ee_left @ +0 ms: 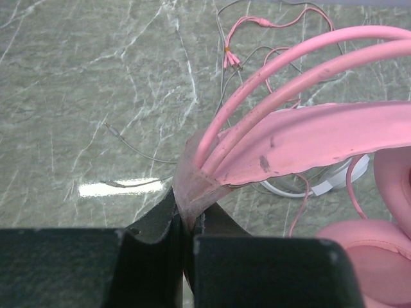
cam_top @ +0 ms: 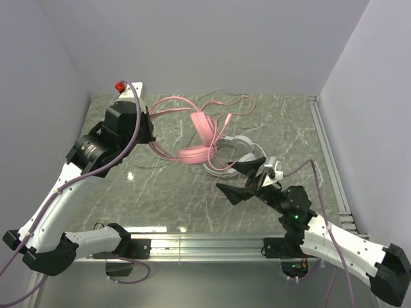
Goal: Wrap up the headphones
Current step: Wrap the headphone cable with the right arm
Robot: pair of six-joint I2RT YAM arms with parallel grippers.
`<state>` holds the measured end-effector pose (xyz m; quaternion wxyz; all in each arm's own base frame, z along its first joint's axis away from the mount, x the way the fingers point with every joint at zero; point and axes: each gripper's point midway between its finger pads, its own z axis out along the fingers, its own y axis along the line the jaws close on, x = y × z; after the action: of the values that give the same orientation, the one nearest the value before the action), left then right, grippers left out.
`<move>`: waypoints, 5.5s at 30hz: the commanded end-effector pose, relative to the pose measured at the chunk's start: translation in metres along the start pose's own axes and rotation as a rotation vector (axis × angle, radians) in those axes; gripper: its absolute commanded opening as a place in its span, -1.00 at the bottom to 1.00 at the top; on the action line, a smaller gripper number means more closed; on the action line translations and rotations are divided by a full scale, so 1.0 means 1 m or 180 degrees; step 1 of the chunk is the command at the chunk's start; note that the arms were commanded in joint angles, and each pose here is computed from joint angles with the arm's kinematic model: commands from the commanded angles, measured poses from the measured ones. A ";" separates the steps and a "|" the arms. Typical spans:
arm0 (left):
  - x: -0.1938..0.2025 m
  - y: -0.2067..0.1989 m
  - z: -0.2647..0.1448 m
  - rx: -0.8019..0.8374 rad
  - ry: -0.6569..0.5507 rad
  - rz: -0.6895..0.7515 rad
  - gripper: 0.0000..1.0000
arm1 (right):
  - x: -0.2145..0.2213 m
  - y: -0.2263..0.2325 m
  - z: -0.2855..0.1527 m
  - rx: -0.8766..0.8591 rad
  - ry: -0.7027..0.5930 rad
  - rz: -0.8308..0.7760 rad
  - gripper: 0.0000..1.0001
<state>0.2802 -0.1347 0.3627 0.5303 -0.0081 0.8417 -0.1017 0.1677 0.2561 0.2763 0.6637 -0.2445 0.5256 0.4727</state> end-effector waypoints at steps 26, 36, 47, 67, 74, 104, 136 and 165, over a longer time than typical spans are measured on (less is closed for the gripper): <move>-0.051 -0.029 -0.035 0.0506 -0.0313 -0.0506 -0.99 | 0.030 -0.017 0.017 0.0140 0.0300 -0.0172 0.96; -0.049 -0.039 -0.036 0.0625 -0.0200 -0.0544 -0.99 | 0.024 0.004 0.058 -0.0351 0.0147 -0.0211 0.82; -0.039 -0.031 -0.018 0.0440 -0.0207 -0.0452 -0.99 | 0.001 0.010 0.060 -0.0283 0.0095 -0.0164 -0.92; 0.000 0.028 -0.003 -0.0047 -0.0732 0.0697 -0.99 | -0.113 -0.065 0.038 0.1305 0.0412 -0.0711 -1.00; -0.004 -0.004 -0.037 0.0748 -0.0908 0.0470 -0.99 | -0.100 -0.138 0.026 0.1740 0.0410 -0.0266 -1.00; -0.081 0.026 0.022 -0.0587 -0.1667 -0.1396 -0.99 | -0.025 0.000 0.019 0.0795 0.1221 0.0041 -1.00; 0.032 -0.015 0.095 -0.0702 -0.0525 0.1804 -0.99 | -0.121 0.037 0.058 0.0378 0.1984 -0.0263 -1.00; 0.073 -0.068 -0.034 0.1679 -0.0537 0.1955 -0.99 | -0.079 -0.103 0.031 0.1557 0.2096 -0.0191 -1.00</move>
<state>0.2257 -0.1895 0.2706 0.5338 0.4178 0.7332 -0.0548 0.2642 0.2078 0.3315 0.4816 -0.2493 0.8191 0.1870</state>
